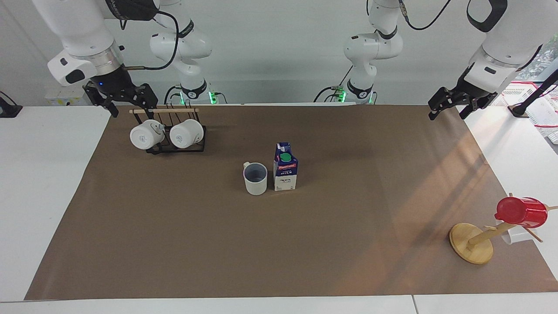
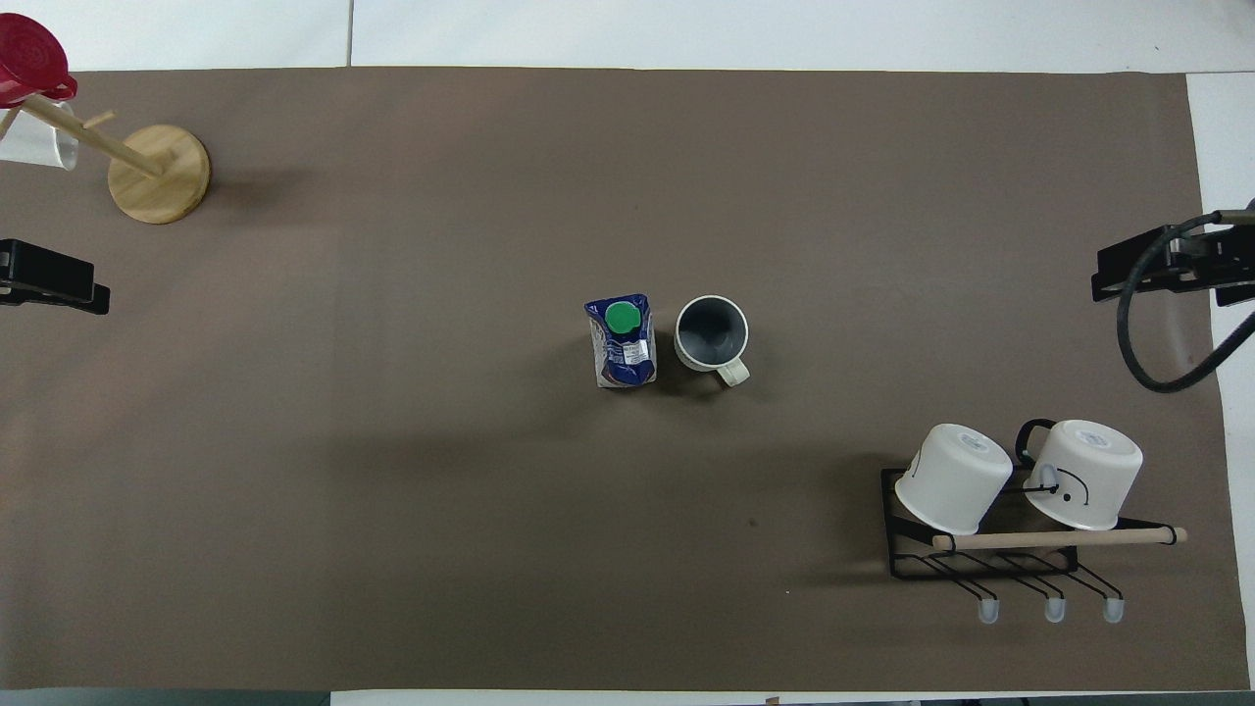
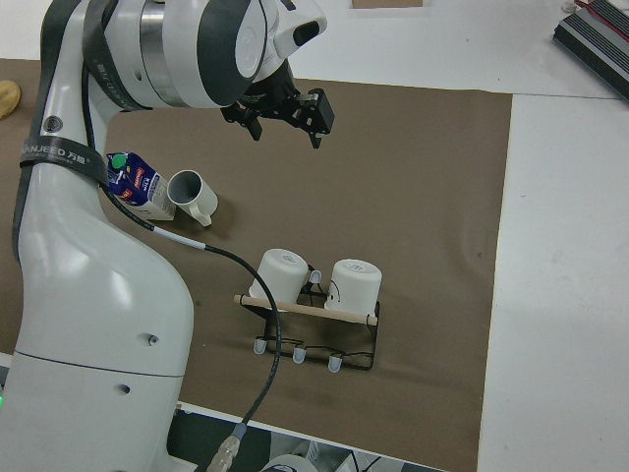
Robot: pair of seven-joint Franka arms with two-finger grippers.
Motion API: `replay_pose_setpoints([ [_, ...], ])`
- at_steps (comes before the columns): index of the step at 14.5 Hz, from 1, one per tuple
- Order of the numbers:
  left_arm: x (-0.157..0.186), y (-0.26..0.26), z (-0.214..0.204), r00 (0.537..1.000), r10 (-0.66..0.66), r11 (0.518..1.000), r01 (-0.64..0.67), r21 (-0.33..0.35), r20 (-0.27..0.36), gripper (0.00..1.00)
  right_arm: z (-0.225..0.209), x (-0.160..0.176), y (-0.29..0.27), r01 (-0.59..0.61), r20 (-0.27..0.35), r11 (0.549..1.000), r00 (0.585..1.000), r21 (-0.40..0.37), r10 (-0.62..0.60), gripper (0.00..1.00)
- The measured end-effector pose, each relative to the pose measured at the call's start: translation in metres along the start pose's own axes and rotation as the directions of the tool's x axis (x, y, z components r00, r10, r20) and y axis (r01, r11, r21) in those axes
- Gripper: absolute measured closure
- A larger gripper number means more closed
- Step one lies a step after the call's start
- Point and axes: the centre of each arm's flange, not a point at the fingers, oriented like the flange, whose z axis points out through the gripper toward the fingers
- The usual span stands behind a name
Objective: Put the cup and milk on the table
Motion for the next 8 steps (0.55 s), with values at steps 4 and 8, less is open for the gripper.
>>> replay_pose_setpoints([
  [4,-0.0028,0.0000,-0.0046,1.000,0.000,1.000,0.000,0.004,-0.008,0.00,0.0000,0.0000,0.0000,0.000,0.000,1.000,1.000,0.000,0.000,0.00],
  [8,-0.0029,0.0003,-0.0045,1.000,0.001,1.000,-0.001,0.004,-0.008,0.00,0.0027,0.0003,0.0032,-0.006,0.006,1.000,1.000,0.000,0.006,0.00],
])
